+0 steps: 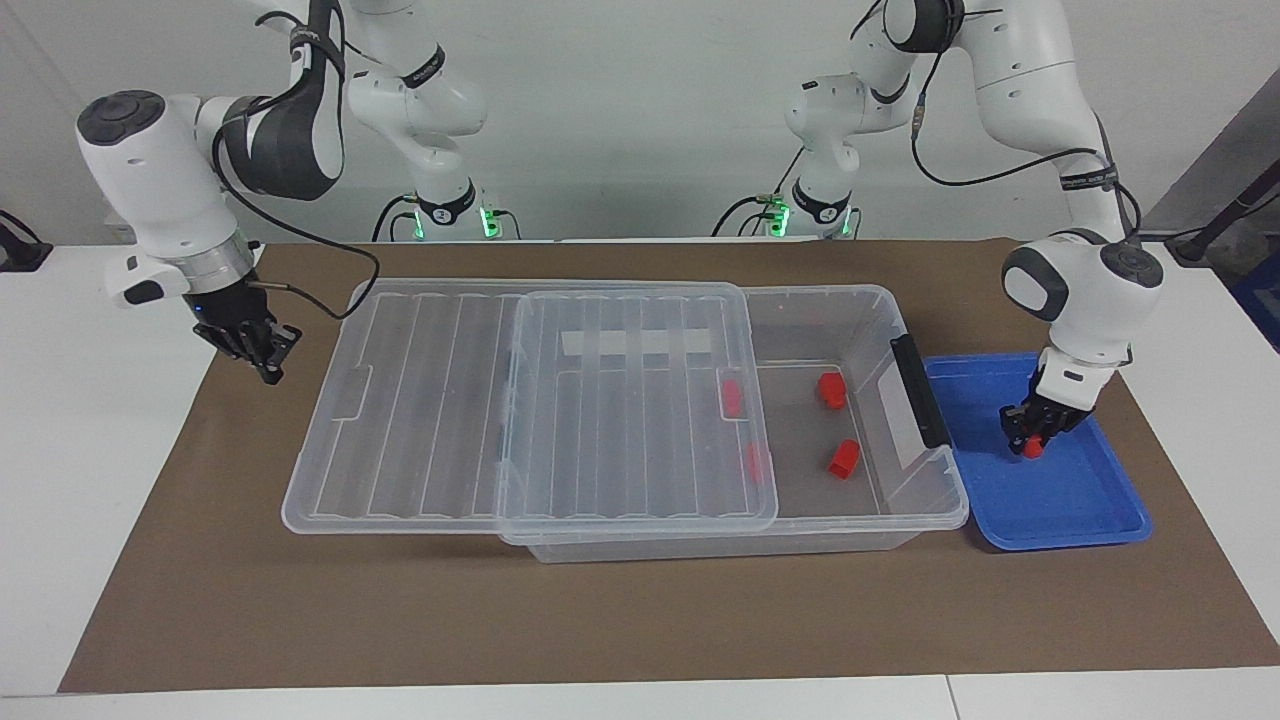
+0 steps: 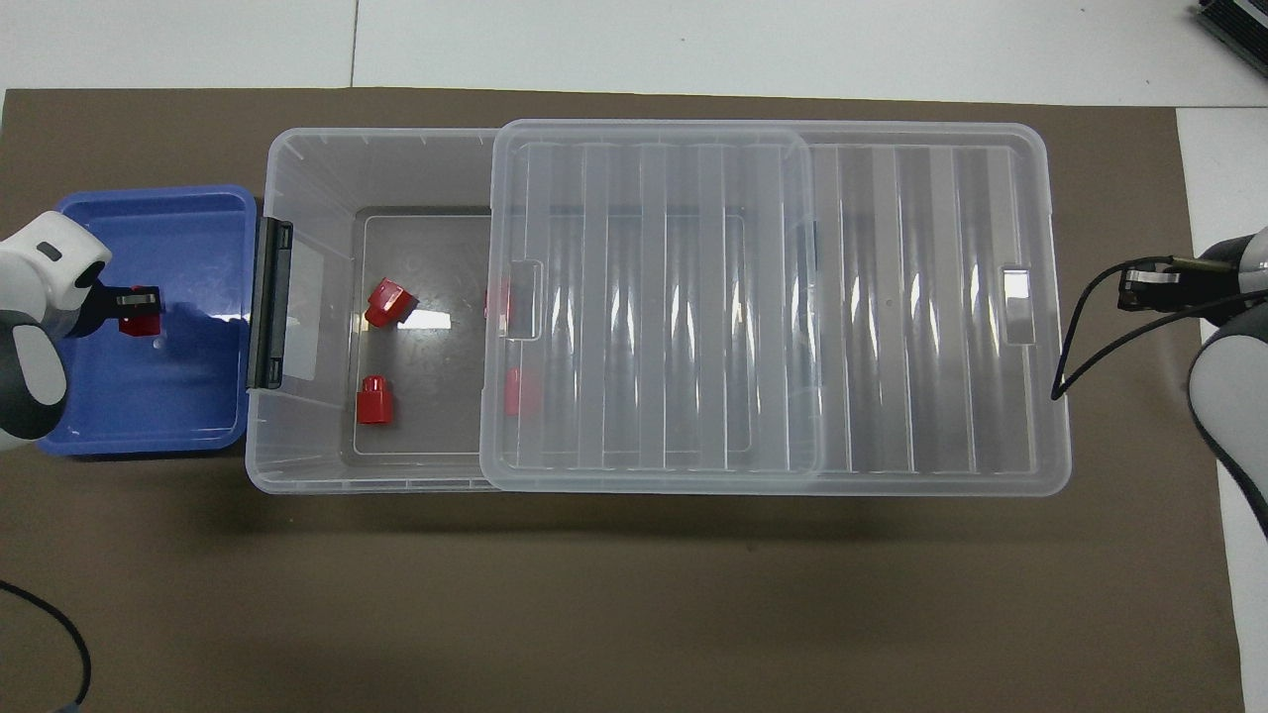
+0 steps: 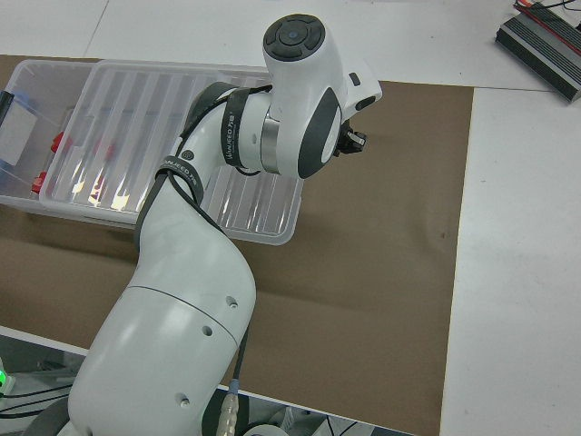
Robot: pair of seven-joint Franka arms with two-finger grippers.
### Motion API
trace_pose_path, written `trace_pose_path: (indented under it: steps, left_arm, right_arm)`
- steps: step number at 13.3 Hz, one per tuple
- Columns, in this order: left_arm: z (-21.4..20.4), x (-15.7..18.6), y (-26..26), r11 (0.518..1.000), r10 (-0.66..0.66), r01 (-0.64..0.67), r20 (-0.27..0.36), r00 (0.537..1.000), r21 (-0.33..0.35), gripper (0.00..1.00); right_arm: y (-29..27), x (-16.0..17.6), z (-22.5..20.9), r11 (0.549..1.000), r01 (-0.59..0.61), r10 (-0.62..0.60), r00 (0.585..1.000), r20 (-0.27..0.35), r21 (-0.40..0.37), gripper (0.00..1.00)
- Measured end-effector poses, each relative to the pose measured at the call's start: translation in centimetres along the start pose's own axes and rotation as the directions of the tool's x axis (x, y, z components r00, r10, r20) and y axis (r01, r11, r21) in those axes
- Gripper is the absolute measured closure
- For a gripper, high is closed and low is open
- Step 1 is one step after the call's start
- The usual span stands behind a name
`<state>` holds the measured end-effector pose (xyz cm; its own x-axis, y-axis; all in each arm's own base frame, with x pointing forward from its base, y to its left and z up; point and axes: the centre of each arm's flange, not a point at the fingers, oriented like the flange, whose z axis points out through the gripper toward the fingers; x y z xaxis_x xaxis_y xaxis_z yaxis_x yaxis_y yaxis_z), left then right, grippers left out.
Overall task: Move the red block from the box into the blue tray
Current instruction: 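Carry the red block into the blue tray with the left gripper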
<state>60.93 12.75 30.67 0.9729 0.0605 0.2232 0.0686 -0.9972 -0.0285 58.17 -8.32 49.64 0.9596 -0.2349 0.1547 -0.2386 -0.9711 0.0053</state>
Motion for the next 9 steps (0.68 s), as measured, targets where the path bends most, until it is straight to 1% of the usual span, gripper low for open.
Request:
trace_pose_path:
  steps: [3, 6, 9]
  left_arm:
    - [0.5, -0.3, 0.0, 1.000, -0.007, 0.007, 0.006, 1.000, -0.004, 0.66]
    - [0.7, -0.5, 0.0, 1.000, -0.008, 0.008, 0.003, 1.000, -0.004, 0.66]
    - [0.9, -0.8, 0.1, 1.000, -0.008, 0.008, -0.020, 1.000, 0.001, 0.66]
  right_arm:
    - [-0.6, 0.3, 1.3, 1.000, 0.009, -0.009, 1.000, 0.005, 0.002, 0.99]
    - [-2.1, 0.0, 1.6, 0.999, 0.034, -0.034, 0.999, 0.012, 0.005, 0.99]
    - [-4.6, -0.5, 1.8, 0.997, 0.077, -0.078, 0.997, 0.016, 0.012, 0.99]
